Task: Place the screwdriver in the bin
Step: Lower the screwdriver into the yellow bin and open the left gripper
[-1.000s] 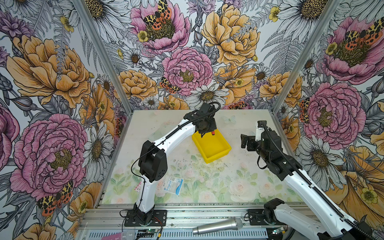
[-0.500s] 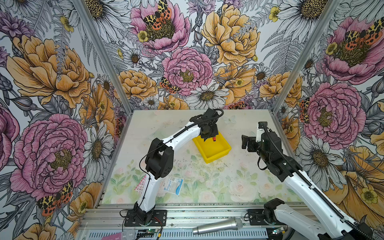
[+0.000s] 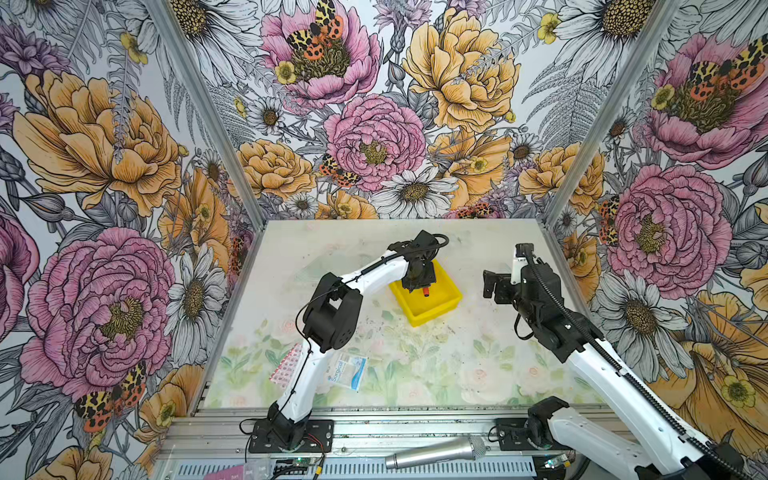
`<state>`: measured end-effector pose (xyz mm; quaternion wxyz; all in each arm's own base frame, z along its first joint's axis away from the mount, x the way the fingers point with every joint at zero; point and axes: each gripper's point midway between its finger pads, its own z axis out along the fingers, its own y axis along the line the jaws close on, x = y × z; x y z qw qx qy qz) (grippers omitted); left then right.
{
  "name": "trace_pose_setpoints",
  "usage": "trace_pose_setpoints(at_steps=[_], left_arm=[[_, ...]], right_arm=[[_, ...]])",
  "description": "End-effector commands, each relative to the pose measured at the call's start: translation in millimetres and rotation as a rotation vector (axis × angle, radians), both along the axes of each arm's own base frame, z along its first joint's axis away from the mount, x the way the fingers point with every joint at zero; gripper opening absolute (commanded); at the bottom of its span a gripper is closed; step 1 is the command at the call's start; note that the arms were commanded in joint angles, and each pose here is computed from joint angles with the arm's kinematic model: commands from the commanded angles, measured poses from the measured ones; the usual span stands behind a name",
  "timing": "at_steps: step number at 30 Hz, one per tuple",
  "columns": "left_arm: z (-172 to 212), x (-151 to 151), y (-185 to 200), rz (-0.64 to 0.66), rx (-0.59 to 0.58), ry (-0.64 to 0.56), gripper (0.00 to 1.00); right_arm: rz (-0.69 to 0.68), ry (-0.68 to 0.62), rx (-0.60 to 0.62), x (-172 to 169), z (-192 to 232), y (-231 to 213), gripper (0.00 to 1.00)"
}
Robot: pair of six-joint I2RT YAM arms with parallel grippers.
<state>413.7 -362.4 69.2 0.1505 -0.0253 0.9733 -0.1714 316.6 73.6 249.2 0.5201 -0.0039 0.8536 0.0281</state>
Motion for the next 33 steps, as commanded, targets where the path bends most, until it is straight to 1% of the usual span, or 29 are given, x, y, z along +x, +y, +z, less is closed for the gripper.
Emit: trace_pose_setpoints(at_steps=[1, 9, 15, 19, 21, 23, 24, 25, 28, 32, 33], left_arm=[[-5, -1, -8, -0.006, -0.006, 0.003, 0.0], [-24, -7, -1, -0.01, 0.04, 0.026, 0.0], [-27, -9, 0, -0.019, 0.051, 0.026, 0.01], [-20, -8, -1, -0.026, 0.048, 0.01, 0.13], [-16, -8, -1, -0.027, 0.042, 0.006, 0.14], [-12, -7, 0, -0.027, 0.037, -0.001, 0.17], [-8, -7, -1, -0.028, 0.034, -0.007, 0.22], [-5, -6, -1, -0.03, 0.031, -0.014, 0.24], [4, -5, 0, -0.032, 0.021, -0.027, 0.25], [15, -3, 1, -0.031, 0.008, -0.043, 0.45], [18, -2, 1, -0.032, 0.006, -0.049, 0.48]], right_arm=[[-0.026, -0.012, 0.001, 2, 2, -5, 1.0], [-0.026, -0.017, 0.002, 6, 7, -4, 0.99], [-0.022, -0.021, 0.01, 6, 10, -3, 0.99], [-0.031, -0.025, 0.012, 6, 12, -4, 1.0], [-0.034, -0.026, 0.013, 7, 12, -5, 1.0], [-0.037, -0.026, 0.015, 7, 12, -5, 0.99], [-0.039, -0.028, 0.017, 7, 13, -5, 1.0], [-0.041, -0.028, 0.017, 7, 13, -6, 0.99], [-0.045, -0.036, 0.012, 7, 15, -7, 1.0], [-0.058, -0.048, -0.006, 6, 19, -11, 0.99], [-0.061, -0.052, -0.011, 6, 20, -12, 0.99]])
